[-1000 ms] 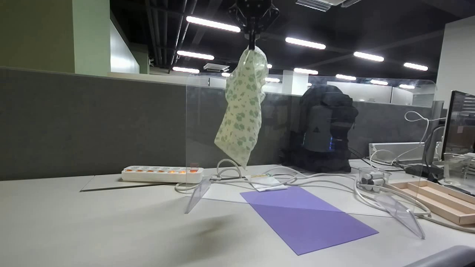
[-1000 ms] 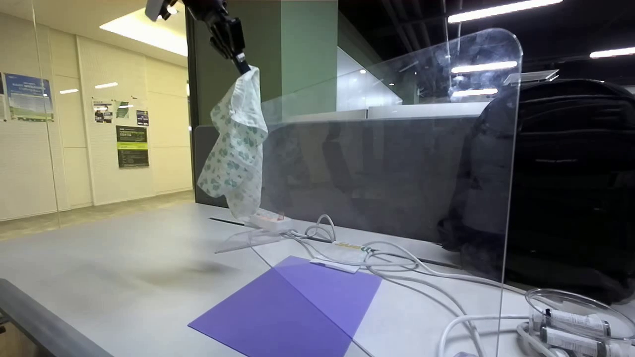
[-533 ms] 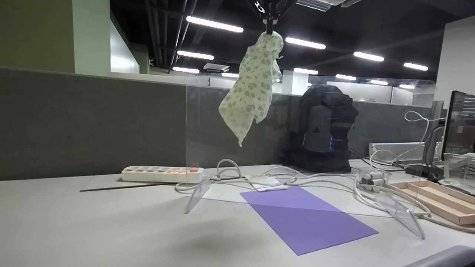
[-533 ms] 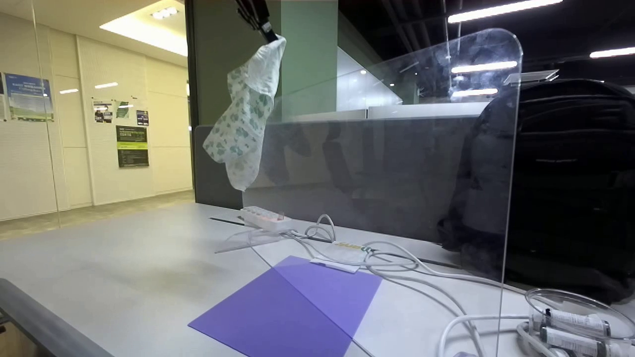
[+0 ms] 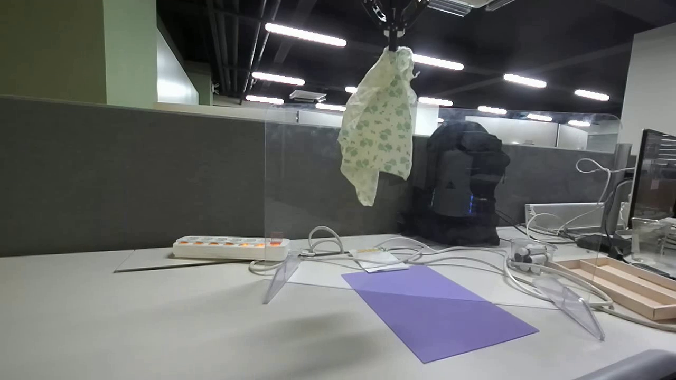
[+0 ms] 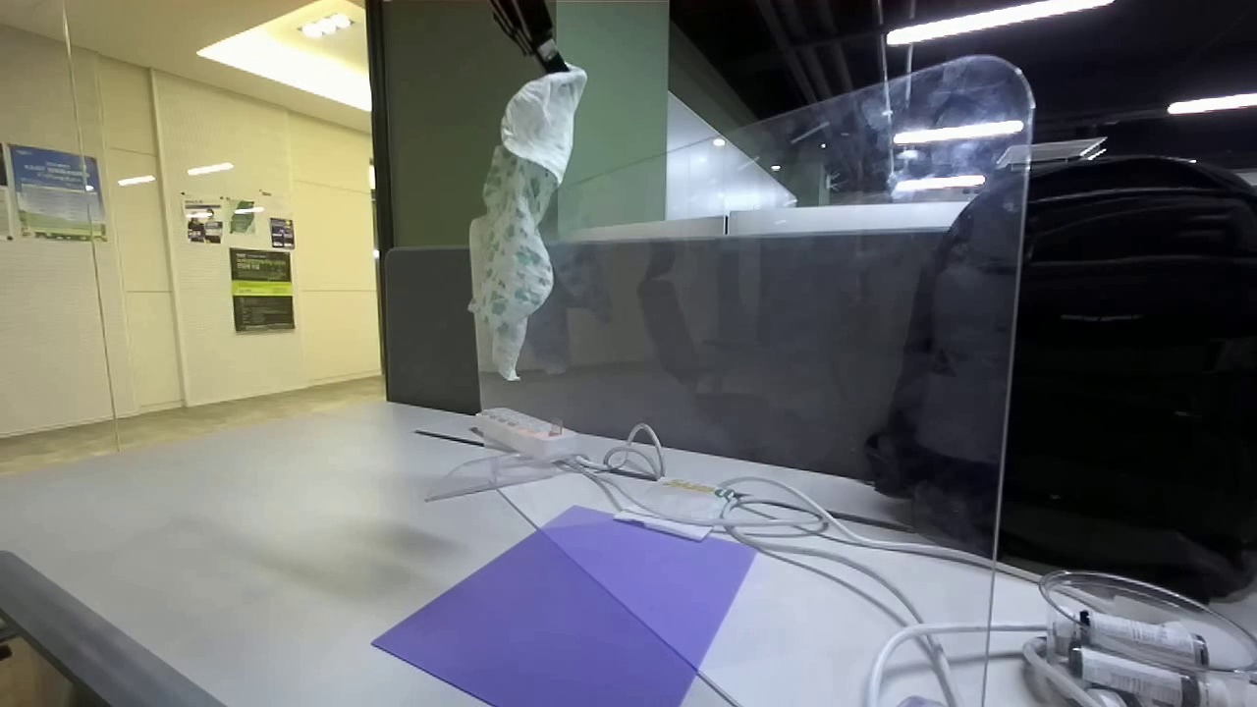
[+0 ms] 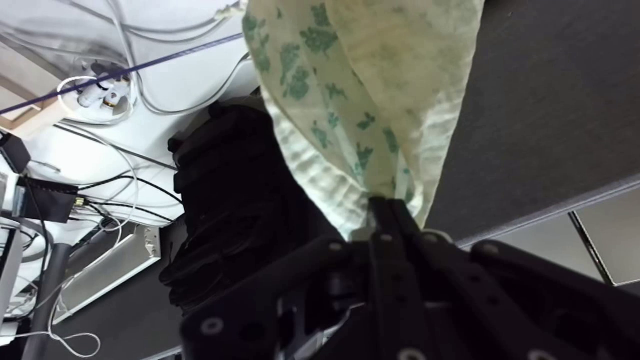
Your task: Hang the cloth on the glass barrier
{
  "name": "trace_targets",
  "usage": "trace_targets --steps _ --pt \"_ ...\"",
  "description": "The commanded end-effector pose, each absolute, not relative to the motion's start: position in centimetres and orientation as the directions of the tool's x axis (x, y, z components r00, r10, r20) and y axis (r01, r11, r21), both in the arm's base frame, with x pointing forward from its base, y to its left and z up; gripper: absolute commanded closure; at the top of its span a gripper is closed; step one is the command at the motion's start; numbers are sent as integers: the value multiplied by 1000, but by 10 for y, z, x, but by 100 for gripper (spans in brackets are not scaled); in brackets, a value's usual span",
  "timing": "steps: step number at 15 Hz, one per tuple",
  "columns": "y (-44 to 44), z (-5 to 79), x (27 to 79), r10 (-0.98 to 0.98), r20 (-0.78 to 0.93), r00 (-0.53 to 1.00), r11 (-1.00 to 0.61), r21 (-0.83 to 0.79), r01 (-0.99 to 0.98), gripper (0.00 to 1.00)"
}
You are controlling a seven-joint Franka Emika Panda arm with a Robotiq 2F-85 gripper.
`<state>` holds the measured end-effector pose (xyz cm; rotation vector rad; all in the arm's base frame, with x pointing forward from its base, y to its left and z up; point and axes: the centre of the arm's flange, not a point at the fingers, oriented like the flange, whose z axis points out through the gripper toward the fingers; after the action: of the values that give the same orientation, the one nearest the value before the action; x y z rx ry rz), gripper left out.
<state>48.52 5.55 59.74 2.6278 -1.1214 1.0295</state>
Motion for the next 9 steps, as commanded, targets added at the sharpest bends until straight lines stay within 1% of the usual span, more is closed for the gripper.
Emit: trace_targets --steps 1,9 --pt "49 582 506 -623 617 480 -692 -148 -707 99" --pt "11 540 553 -681 600 420 -608 -143 -781 99"
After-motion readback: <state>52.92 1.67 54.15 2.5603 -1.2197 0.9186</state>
